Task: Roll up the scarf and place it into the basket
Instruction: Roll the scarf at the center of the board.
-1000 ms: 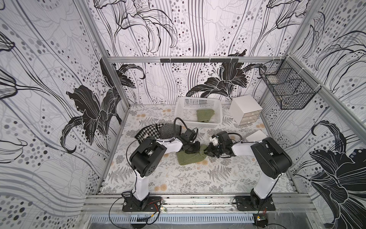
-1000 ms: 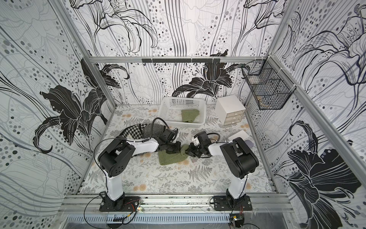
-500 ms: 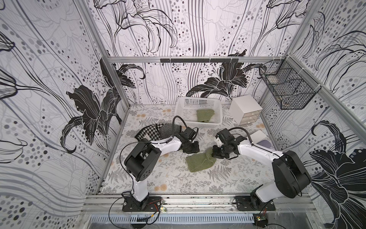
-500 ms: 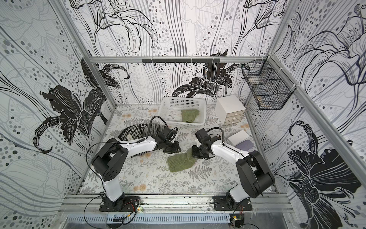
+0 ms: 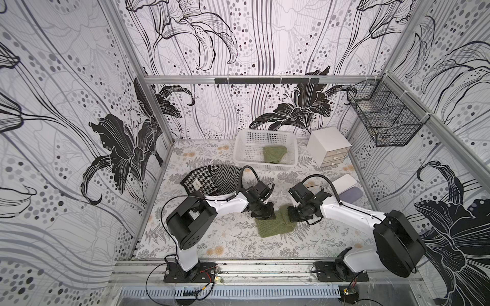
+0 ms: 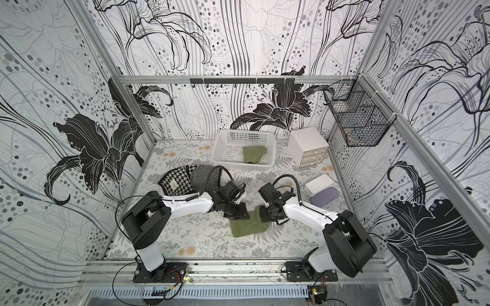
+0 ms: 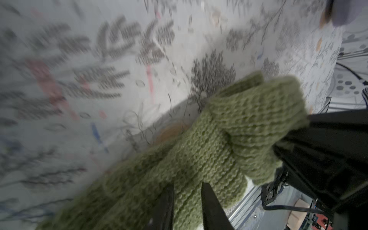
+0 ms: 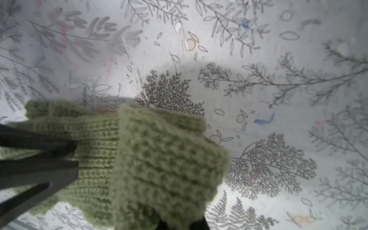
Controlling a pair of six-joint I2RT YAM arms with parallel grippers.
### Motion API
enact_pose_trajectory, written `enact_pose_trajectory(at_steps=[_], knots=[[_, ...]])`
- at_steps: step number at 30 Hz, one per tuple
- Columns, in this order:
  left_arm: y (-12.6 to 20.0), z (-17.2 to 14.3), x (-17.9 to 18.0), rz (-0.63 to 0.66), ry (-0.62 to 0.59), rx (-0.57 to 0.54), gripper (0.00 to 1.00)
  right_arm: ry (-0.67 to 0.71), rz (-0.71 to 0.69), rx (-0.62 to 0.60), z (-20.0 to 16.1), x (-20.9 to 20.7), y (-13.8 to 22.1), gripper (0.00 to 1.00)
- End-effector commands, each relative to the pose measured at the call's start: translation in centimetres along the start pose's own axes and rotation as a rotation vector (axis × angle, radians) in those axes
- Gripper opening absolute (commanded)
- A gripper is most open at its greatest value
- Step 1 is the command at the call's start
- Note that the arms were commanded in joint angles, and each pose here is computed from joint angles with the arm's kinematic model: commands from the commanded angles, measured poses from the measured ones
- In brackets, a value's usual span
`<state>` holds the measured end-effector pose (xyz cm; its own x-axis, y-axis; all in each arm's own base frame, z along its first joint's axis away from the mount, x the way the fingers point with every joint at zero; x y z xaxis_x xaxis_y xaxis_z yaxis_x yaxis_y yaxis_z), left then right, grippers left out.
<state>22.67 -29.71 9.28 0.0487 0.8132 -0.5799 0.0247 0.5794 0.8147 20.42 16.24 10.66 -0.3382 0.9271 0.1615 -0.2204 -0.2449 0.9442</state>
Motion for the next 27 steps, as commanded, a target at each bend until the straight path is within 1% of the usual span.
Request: enact_pose_trajectory(at_steps=[1, 5, 9, 12, 15, 19, 21, 23, 25, 26, 27], knots=[[-0.4, -0.5, 0.2, -0.022, 0.038, 0.013, 0.27, 0.014, 0.017, -0.102, 0.3, 0.0, 0.2, 0.00], [-1.9, -0.3, 1.7, 0.053, 0.061, 0.030, 0.27, 0.041, 0.058, -0.155, 0.2, 0.2, 0.6, 0.00], [-3.5, 0.7, 4.6, 0.137, 0.114, 0.032, 0.25, 0.110, 0.116, -0.174, 0.2, 0.9, 1.4, 0.00], [-4.0, 2.2, 6.8, 0.174, 0.155, 0.018, 0.24, 0.162, 0.132, -0.162, 0.3, 1.2, 2.1, 0.00], [-3.7, 3.7, 7.3, 0.178, 0.150, -0.006, 0.23, 0.174, 0.117, -0.110, 0.7, 1.4, 2.2, 0.00], [-2.9, 5.2, 6.4, 0.176, 0.118, -0.036, 0.23, 0.159, 0.000, -0.016, 1.6, 1.2, 1.9, 0.00], [-2.3, 5.7, 6.0, 0.176, 0.112, -0.049, 0.23, 0.152, -0.095, 0.026, 1.7, 1.0, 1.8, 0.00], [-1.6, 6.0, 5.7, 0.174, 0.109, -0.063, 0.23, 0.153, -0.184, 0.054, 1.8, 0.9, 1.8, 0.00], [-0.8, 6.2, 5.6, 0.176, 0.111, -0.071, 0.24, 0.161, -0.244, 0.074, 1.8, 0.9, 1.8, 0.00], [-0.1, 6.3, 5.3, 0.175, 0.109, -0.083, 0.26, 0.159, -0.260, 0.082, 1.7, 0.9, 1.7, 0.00], [0.5, 6.2, 5.0, 0.169, 0.103, -0.093, 0.33, 0.156, -0.257, 0.083, 1.7, 1.1, 1.6, 0.00]])
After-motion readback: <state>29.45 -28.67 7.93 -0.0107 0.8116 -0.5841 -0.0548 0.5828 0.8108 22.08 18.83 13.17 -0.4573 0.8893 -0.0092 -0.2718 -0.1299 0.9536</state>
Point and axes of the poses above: each gripper's point midway between its finger pads, its own y axis back along the fingers, its own x axis along the line the jaws close on, z = x × y, the point moved 7 cm from there along y, back along the fingers, and after that the axes turned 7 degrees about y, right-handed, at the moved point
